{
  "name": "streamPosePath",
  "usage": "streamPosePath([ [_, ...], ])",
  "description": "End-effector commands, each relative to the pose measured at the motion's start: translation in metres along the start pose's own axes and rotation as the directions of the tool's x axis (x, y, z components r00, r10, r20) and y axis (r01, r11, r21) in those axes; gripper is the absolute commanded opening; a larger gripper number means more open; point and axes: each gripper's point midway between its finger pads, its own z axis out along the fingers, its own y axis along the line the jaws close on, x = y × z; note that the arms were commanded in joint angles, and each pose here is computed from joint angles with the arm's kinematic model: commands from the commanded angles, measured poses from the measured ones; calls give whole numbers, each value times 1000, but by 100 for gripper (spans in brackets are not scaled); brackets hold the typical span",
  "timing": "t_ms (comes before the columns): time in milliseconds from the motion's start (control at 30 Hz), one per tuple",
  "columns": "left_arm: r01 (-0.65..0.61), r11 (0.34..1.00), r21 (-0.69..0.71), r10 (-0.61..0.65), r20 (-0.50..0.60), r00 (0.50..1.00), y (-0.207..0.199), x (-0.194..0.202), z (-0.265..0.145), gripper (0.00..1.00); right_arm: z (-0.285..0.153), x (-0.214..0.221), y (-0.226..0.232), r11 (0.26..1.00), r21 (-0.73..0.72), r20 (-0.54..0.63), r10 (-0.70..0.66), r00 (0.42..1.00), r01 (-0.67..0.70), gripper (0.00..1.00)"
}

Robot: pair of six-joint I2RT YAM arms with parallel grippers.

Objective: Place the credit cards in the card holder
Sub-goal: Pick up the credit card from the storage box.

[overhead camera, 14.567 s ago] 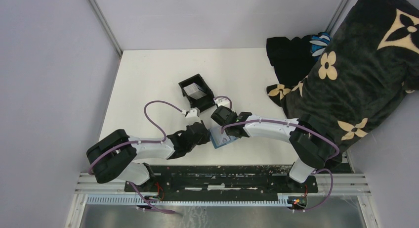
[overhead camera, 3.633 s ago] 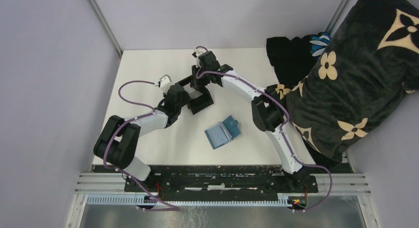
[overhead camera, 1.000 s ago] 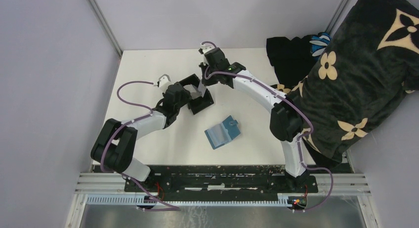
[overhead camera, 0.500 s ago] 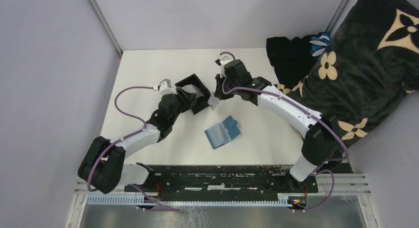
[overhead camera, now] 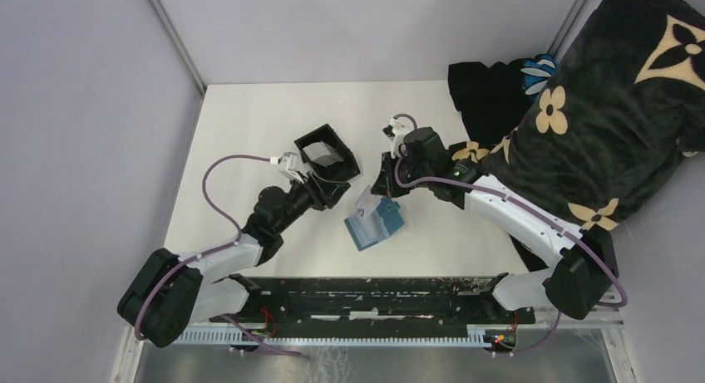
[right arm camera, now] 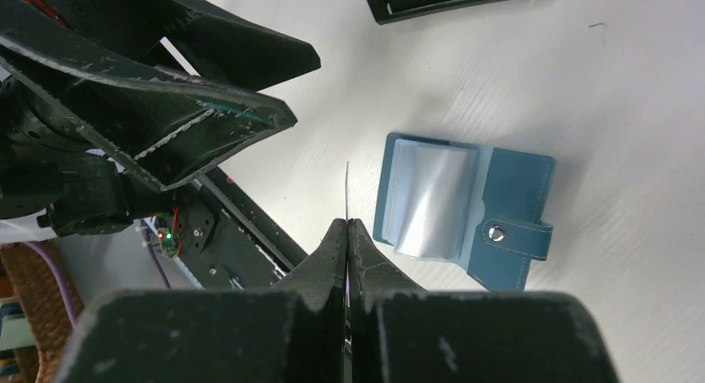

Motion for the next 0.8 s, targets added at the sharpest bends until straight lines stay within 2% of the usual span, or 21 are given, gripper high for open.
streamPosePath([
  [0,-106,971,214,102,31,994,-40,-7,-9,61,-5,-5,20,994,-111,24,26,999,-23,1],
  [567,-121,893,433,188,-115,975,-58,37,-21,59,8,-2,18,970,-218,-42,98,994,-105,1],
  [667,-97,874,475,192,-155,969,-62,46,-22,55,11,-2,15,964,-234,-52,116,992,-125,1],
  [767,-65,858,509,185,-190,964,-64,54,-24,47,11,-5,12,959,-246,-52,132,990,-140,1],
])
